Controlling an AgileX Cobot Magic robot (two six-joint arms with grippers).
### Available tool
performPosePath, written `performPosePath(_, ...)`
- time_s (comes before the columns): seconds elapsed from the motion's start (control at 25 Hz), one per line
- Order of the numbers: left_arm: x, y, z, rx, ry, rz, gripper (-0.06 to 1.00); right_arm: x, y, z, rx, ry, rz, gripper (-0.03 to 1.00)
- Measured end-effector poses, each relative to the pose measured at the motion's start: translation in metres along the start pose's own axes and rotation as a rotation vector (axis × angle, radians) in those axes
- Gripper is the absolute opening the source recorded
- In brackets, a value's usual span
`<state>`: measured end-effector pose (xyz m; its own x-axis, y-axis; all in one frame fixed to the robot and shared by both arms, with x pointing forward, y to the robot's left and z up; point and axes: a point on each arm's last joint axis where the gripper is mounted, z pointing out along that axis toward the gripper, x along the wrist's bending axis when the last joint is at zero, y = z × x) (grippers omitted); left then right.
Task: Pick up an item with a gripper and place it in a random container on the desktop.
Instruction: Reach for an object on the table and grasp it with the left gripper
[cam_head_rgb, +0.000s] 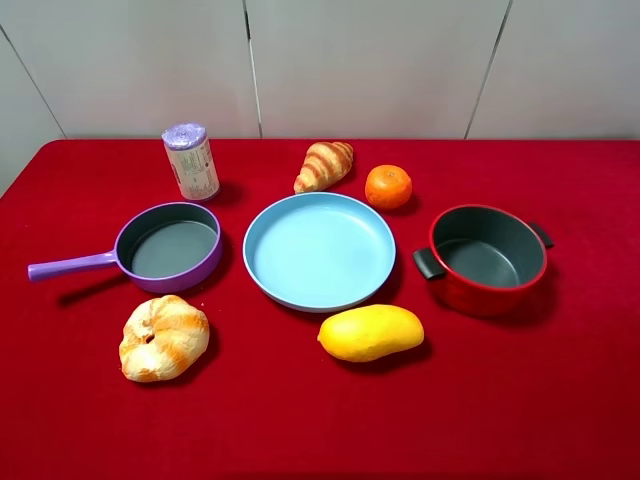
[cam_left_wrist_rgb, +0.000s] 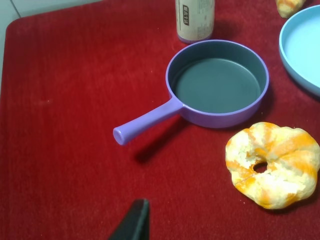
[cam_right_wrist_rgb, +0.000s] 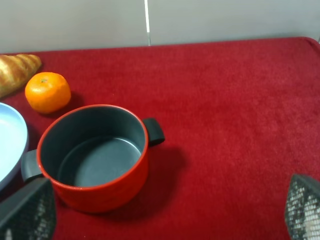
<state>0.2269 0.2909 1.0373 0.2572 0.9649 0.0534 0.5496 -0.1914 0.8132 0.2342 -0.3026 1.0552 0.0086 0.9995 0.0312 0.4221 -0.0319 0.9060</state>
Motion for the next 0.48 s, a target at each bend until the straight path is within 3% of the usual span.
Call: performPosePath(0.48,0.0,0.0,0.0,0.0,0.0,0.0,0.99,0.0,0.0,0.0,0.0,0.0,0.0,0.69)
